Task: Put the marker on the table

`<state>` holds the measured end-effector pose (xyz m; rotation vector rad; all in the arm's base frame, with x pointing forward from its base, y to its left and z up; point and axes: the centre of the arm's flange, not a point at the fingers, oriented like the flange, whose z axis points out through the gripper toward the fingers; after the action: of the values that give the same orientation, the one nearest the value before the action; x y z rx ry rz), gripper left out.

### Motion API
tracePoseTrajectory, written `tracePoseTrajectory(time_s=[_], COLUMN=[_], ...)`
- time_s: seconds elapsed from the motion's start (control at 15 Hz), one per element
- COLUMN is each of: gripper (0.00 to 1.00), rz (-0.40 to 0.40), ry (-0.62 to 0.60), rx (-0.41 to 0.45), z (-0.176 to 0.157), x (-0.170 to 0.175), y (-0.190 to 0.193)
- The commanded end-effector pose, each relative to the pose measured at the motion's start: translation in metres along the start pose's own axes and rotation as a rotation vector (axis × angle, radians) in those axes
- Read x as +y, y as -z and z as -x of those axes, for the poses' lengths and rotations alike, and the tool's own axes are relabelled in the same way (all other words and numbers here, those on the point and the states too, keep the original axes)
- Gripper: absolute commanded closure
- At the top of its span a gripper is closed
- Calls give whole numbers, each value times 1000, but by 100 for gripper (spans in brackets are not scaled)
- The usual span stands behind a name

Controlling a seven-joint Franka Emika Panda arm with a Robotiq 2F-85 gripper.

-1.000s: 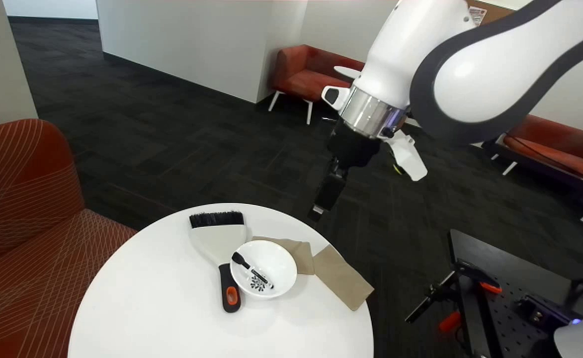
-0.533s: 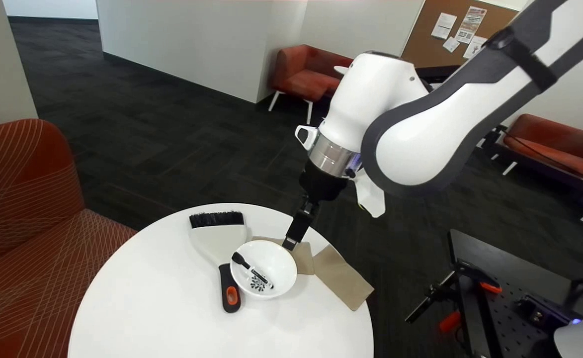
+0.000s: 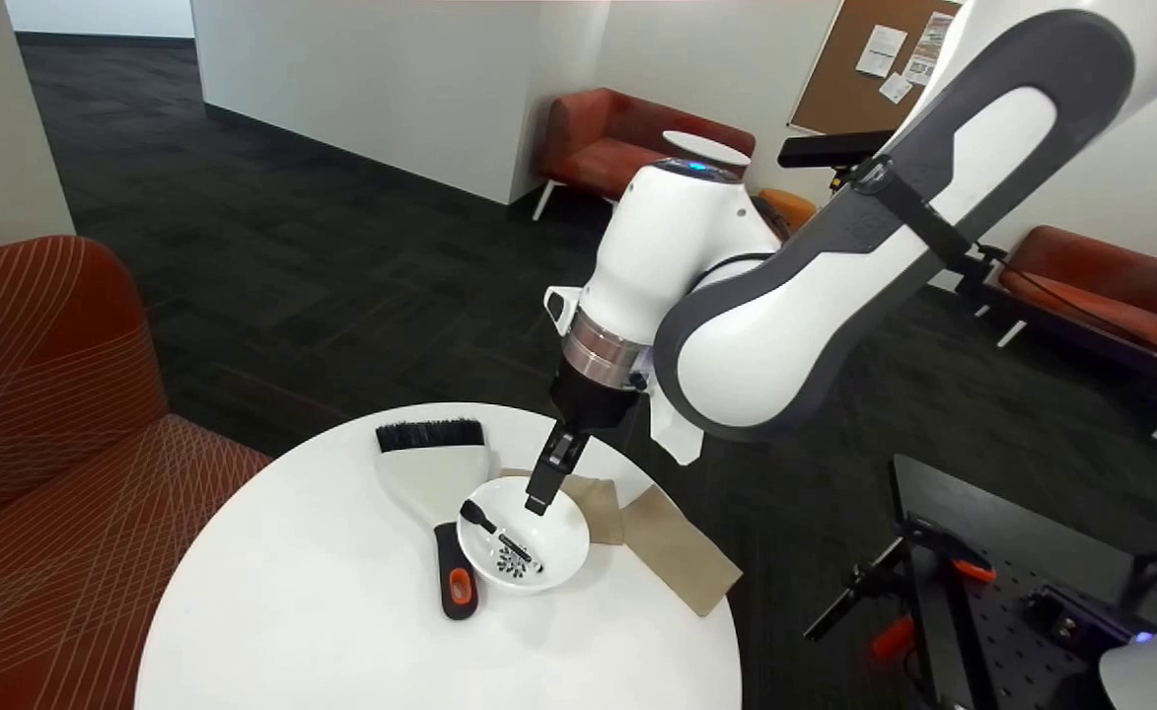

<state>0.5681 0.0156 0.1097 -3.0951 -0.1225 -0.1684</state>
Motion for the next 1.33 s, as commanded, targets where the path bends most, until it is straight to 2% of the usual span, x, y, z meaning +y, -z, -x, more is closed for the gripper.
tracePoseTrajectory(time_s=[0.0, 0.07, 0.47, 1.07, 1.2, 1.27], gripper=[45, 38, 35, 42, 45, 63], rz=[20, 22, 24, 50, 60, 61], ry=[-3, 0, 19, 37, 38, 39], rx=[-5, -11, -49, -39, -39, -40], z=[-14, -15, -19, -30, -32, -33], x=[-6, -8, -11, -10, -9, -8], y=[-19, -23, -52, -85, -91, -93])
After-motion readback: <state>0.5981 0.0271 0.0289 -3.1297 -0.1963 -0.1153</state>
